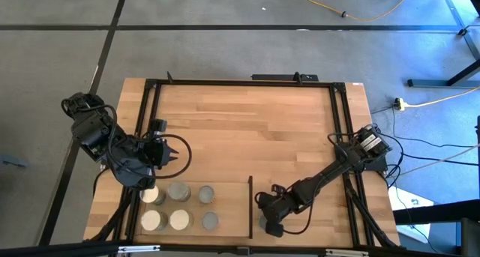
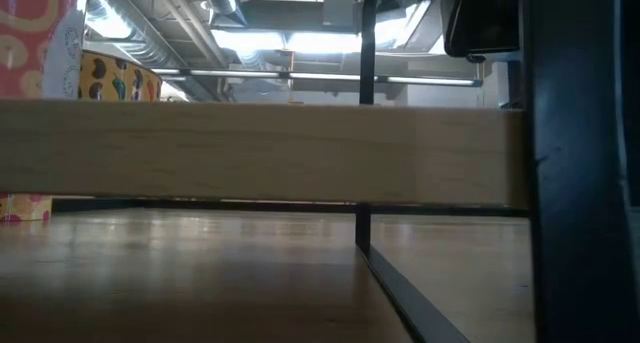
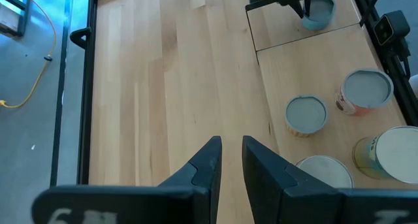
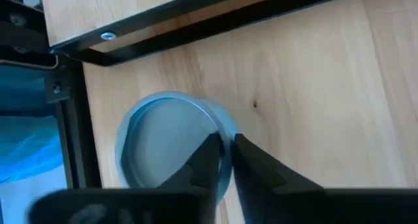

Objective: Pick and place cans onto a shelf
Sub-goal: Put the canned tuna on the shelf

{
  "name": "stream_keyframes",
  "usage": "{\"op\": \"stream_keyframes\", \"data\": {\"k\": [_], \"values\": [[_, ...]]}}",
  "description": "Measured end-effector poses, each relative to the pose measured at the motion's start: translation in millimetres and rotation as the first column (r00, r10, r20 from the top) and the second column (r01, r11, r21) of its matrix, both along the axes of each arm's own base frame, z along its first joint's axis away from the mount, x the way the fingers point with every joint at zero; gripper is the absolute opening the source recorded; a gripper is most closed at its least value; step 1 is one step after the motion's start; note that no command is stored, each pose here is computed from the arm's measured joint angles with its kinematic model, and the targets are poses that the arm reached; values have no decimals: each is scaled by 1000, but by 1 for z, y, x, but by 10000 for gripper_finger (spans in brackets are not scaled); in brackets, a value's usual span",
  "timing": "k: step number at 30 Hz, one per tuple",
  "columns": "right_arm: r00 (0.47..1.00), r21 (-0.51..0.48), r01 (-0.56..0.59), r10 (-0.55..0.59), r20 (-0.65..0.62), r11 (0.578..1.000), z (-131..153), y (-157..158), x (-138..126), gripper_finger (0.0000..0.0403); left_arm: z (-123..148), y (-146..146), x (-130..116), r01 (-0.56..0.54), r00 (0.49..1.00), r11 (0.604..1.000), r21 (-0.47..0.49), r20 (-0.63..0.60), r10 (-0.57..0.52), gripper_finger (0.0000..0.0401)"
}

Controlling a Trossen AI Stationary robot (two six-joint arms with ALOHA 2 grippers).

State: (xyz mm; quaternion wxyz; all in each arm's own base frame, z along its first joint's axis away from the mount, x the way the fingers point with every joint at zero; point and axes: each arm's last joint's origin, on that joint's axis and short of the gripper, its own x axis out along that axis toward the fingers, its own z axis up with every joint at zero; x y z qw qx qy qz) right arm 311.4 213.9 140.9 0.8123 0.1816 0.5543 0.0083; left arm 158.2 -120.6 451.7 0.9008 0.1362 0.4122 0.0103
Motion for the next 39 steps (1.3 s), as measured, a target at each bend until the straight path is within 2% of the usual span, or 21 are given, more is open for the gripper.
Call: {"op": "stream_keyframes", "data": {"k": [3,9,18,26,39], "values": [[1000,-4,19,-19,5,1000,0,0,0,16,0,0,0,0,1000,1000,0,0,0,55],[996,27,86,-86,7,996,2,0,2,16,0,0,0,0,1000,1000,0,0,0,55],[995,25,100,-100,20,995,13,4,9,15,0,0,0,1,1000,1000,-2,-2,-1,55],[995,-32,88,-89,-46,996,35,8,9,15,0,0,0,3,1000,1000,-7,-5,-3,55],[1000,-4,17,-17,-9,1000,71,20,17,14,0,0,0,1,1000,1000,-8,-5,-1,55]]}}
